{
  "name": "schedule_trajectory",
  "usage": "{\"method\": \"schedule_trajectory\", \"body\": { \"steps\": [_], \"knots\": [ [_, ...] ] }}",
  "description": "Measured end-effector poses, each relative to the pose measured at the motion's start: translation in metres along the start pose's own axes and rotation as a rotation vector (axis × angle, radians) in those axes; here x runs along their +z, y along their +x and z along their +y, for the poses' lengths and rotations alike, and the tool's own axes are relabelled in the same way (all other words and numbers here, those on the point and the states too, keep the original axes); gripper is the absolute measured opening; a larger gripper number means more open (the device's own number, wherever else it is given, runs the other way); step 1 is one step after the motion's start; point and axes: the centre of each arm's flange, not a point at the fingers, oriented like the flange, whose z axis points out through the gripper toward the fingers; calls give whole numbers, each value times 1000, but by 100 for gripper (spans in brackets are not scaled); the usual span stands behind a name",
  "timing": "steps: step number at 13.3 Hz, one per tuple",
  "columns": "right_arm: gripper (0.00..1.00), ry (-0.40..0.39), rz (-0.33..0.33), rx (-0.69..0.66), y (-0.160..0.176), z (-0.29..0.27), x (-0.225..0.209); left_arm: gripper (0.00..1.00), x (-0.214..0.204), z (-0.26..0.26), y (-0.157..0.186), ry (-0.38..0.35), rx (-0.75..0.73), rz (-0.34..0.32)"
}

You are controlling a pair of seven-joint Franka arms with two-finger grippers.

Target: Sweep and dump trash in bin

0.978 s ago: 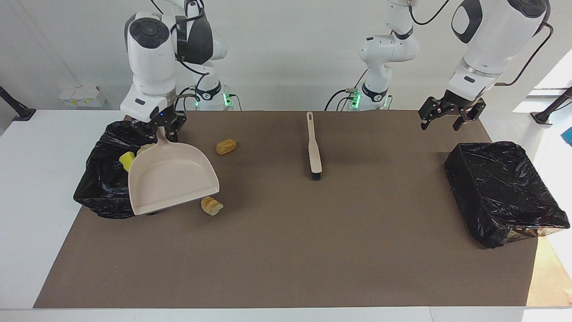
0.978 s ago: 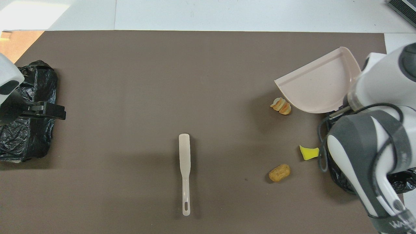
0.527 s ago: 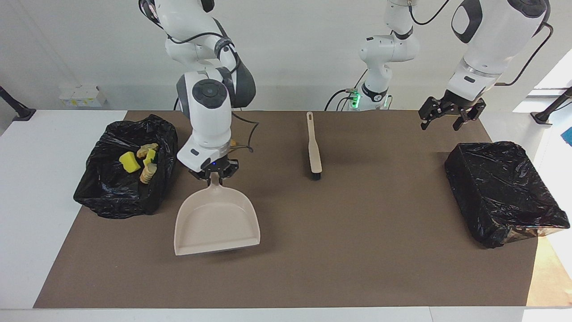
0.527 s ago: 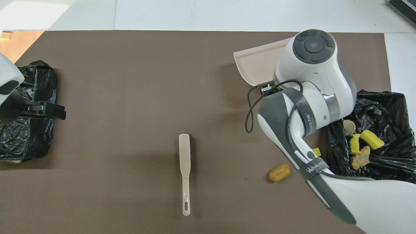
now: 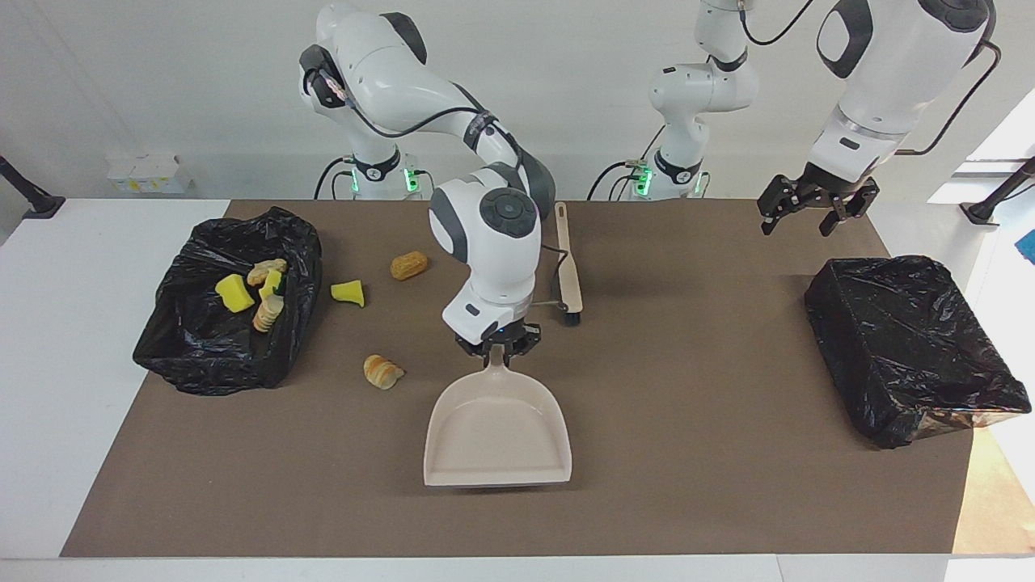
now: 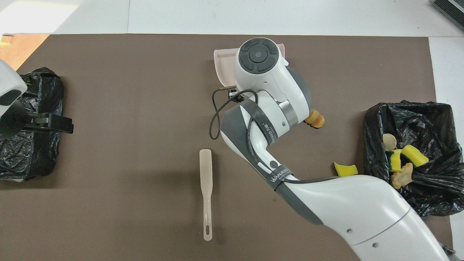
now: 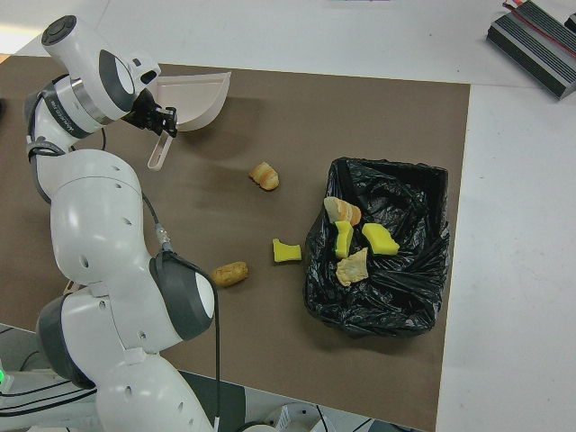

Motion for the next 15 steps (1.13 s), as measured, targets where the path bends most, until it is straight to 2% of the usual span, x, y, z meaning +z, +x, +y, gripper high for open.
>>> {"method": "schedule_trajectory", "body": {
  "steps": [6, 10, 15],
  "knots": [
    [32, 115, -21, -35, -23, -64, -1, 100, 0, 0, 0, 0, 0, 0],
    [32, 141, -25, -51, -30, -82, 10, 100, 0, 0, 0, 0, 0, 0],
    [32, 154, -30, -8, -35, -97, 27, 100, 0, 0, 0, 0, 0, 0]
  ]
}}
